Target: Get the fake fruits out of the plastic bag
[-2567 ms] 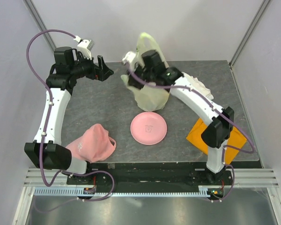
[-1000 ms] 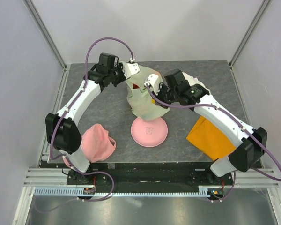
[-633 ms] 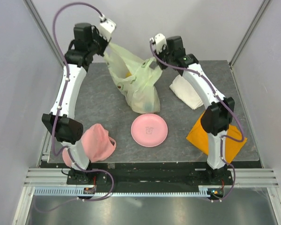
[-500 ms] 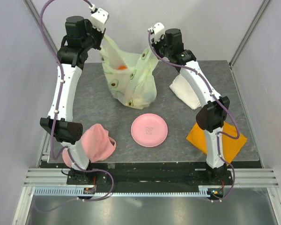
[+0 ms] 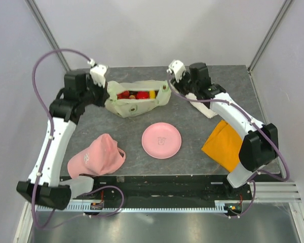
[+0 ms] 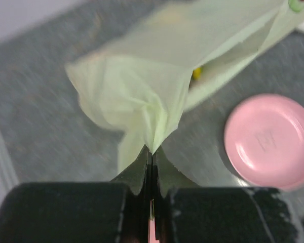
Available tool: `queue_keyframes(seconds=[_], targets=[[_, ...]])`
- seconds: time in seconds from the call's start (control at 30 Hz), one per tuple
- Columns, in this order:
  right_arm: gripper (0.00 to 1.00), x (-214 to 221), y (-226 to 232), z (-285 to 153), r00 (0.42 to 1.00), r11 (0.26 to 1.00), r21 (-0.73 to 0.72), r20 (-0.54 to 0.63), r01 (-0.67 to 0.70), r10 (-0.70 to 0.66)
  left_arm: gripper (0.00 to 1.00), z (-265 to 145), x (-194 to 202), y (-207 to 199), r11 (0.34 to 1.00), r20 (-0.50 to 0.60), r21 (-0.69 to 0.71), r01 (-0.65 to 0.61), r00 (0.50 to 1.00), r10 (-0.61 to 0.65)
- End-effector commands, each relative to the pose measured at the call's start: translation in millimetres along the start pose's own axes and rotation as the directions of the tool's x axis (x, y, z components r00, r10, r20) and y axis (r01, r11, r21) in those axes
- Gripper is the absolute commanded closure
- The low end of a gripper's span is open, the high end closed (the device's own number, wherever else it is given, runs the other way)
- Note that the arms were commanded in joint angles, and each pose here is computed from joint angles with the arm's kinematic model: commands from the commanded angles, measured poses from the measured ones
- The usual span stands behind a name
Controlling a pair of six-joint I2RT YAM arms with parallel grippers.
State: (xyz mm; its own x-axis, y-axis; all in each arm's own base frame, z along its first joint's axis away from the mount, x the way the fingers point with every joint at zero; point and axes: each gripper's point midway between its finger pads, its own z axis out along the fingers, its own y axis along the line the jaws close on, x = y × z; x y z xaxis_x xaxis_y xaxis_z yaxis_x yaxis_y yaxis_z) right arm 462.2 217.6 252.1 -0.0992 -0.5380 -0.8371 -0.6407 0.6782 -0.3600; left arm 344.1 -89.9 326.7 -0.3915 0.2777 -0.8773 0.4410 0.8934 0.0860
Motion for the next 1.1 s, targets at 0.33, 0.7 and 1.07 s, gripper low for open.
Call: queue_keyframes(seconds=[0.33,0.7,1.07], targets=[[0.14,-122,64,-142,0.976,0.938,-0.346,0.215,0.037,0.041,0.98,-6,64,-82,0.866,-0.189,0.331,0.375,0.926,-0.328],[0.49,-74,154,-45,0.995,0.838,-0.542,0.097,0.063,-0.012,0.99,-11,12,-65,0.849,-0.104,0.316,0.424,0.905,-0.413],[0.54,-28,137,83,0.983,0.942,-0.284,-0.087,-0.179,0.161,0.98,-30,-1,-58,0.77,-0.096,0.372,0.518,0.847,-0.524]])
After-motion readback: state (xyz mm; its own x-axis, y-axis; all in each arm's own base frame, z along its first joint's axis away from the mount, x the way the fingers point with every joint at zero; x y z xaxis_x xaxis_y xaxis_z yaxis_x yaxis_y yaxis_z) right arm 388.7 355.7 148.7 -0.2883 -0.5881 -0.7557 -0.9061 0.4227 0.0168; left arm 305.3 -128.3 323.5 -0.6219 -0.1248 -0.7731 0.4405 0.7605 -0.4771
